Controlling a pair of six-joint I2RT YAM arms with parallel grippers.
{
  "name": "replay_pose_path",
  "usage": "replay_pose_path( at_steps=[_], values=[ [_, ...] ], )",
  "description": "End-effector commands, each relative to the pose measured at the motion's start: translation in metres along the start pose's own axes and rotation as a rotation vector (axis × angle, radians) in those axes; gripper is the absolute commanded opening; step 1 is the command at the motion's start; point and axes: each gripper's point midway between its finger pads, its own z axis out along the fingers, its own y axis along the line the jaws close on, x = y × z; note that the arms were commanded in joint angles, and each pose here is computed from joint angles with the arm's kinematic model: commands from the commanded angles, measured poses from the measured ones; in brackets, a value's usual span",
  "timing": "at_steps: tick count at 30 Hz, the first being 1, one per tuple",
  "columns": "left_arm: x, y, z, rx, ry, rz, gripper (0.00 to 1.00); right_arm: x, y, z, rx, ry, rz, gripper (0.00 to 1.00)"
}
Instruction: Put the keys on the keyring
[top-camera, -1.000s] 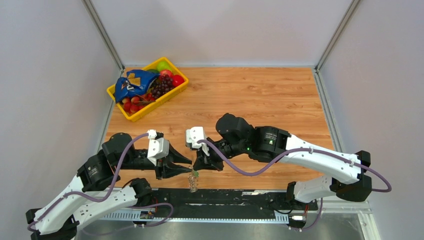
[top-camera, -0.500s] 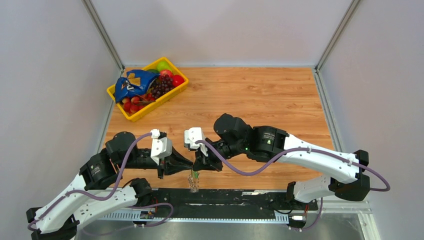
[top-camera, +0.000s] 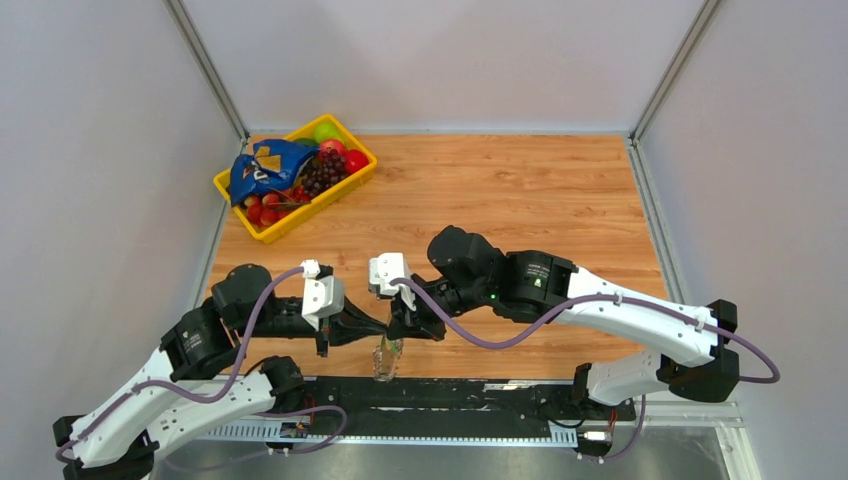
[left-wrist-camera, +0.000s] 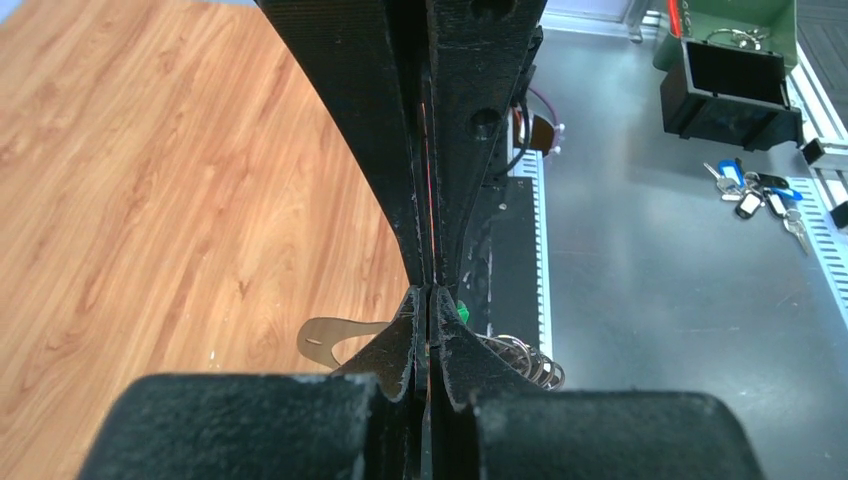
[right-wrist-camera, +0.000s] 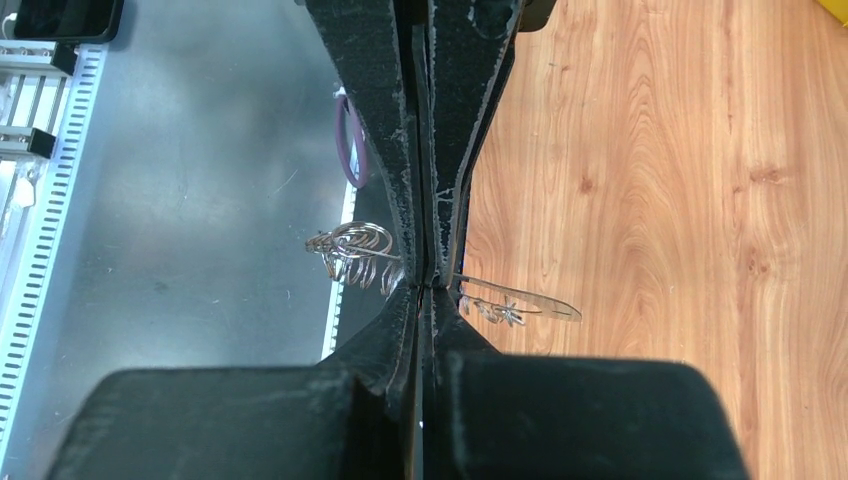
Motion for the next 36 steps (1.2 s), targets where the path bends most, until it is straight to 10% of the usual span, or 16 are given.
replay_pose_path(
  at_steps=[1,11,36],
  values=[
    [-0.016,0.001,-0.002,-0.016,-0.083,0.047,0.0,-0.056,-0.002,-0.025,0.057,-0.202,-0.06,0.0],
    [-0.054,0.001,-0.016,-0.07,-0.288,0.079,0.0,-0.074,0.002,-0.062,0.136,-0.347,-0.046,0.3],
    [-0.142,-0.016,-0.097,-0.136,-1.039,0.184,0.0,-0.115,0.004,-0.098,0.199,-0.715,-0.105,0.3]
  ],
)
